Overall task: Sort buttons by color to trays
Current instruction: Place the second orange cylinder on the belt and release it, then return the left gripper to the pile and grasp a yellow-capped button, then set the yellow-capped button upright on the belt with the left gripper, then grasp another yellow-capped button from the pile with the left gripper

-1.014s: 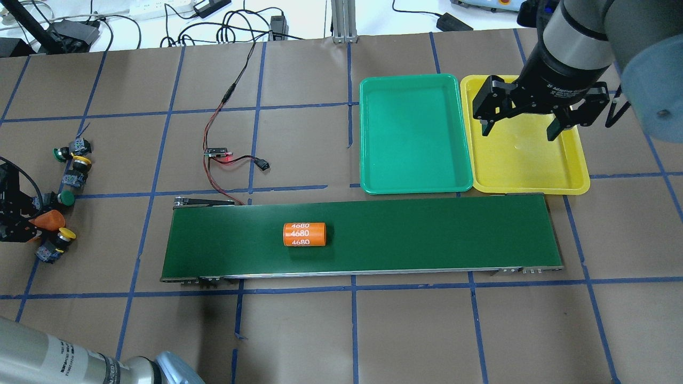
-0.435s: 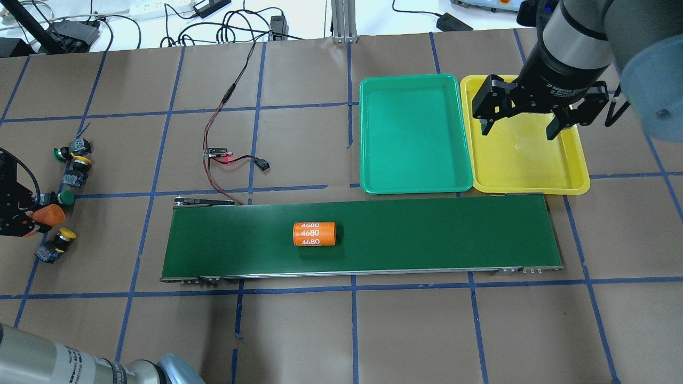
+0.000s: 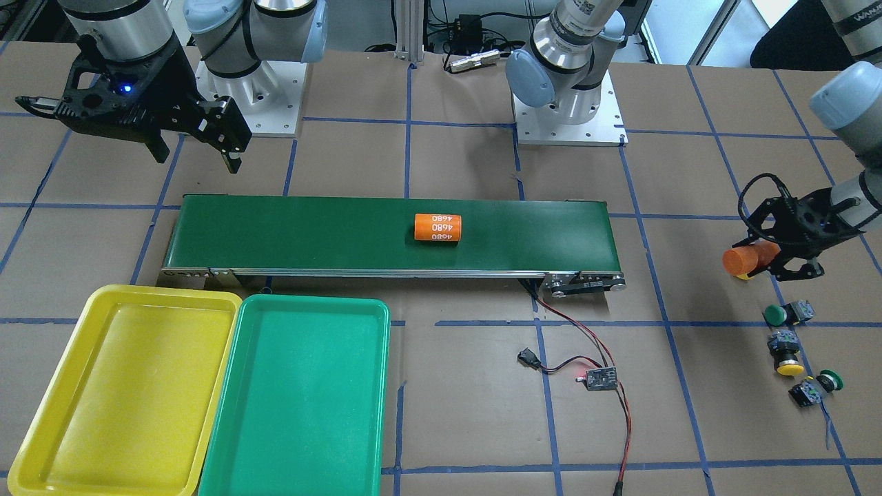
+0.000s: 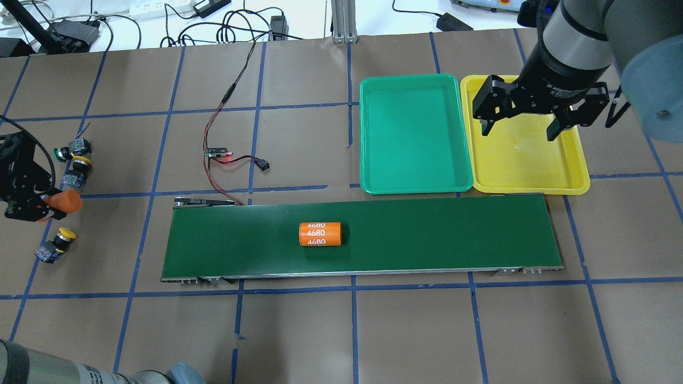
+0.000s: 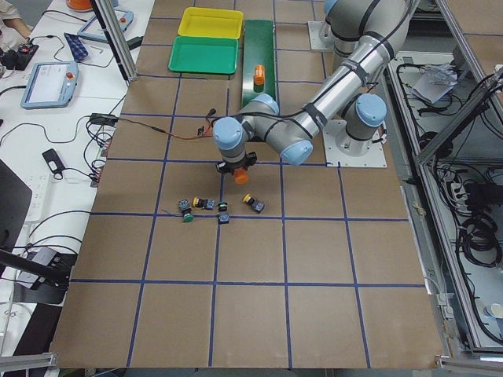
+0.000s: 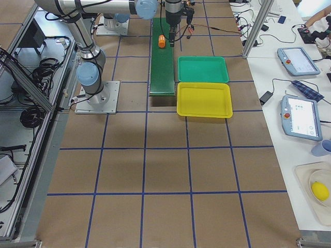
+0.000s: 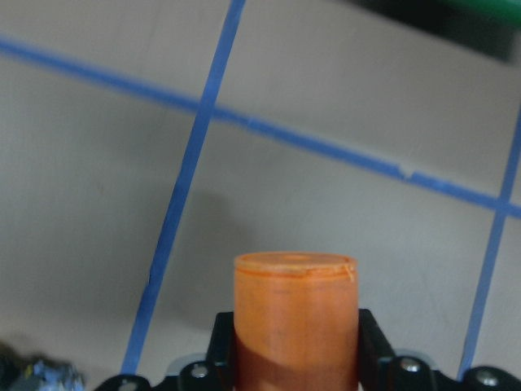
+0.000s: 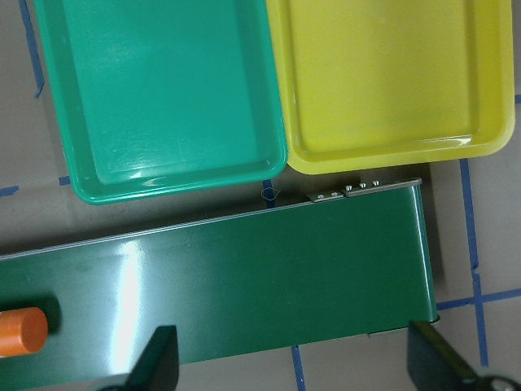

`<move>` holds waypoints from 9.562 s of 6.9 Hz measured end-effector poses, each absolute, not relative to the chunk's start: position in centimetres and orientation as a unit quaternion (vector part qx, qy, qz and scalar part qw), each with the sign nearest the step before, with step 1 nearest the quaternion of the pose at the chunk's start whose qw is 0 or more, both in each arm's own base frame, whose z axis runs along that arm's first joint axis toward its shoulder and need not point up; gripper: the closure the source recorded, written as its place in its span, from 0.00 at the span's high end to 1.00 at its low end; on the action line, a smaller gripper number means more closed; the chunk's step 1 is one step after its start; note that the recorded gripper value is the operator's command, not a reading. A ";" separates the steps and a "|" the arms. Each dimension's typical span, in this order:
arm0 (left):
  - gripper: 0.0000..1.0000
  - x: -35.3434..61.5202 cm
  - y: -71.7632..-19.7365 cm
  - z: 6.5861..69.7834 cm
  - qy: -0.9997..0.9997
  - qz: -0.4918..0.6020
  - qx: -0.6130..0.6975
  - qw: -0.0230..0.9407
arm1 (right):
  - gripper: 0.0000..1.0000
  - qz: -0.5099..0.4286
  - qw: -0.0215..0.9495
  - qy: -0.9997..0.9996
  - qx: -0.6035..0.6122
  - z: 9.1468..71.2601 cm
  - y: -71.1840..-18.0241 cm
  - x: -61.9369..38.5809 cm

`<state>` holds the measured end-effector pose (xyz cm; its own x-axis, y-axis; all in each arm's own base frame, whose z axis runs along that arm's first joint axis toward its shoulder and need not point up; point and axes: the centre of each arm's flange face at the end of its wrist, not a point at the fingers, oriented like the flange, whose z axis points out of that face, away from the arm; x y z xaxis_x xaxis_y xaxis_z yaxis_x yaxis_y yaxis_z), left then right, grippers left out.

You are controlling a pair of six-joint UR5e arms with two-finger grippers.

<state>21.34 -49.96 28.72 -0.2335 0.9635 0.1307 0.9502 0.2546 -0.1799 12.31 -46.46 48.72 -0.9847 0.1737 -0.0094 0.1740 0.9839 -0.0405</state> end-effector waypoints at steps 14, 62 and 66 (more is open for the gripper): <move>0.93 -6.1 -44.5 26.5 -0.766 0.039 -0.640 0.040 | 1.00 -0.022 0.001 0.995 0.100 48.4 -46.3 12.3; 0.73 35.3 -67.5 19.2 -0.799 0.030 -0.600 0.026 | 1.00 -0.020 -0.003 0.995 0.101 46.8 -46.3 12.2; 0.00 35.5 -67.5 18.0 -0.773 0.034 -0.633 0.032 | 1.00 -0.019 -0.002 0.995 0.101 46.7 -46.2 12.3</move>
<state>35.46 -67.49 18.04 -0.1964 0.9805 0.0066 0.9761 0.1962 -0.0938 12.27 -46.22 46.65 -0.9795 0.2013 0.0010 0.2011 0.9788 -0.0387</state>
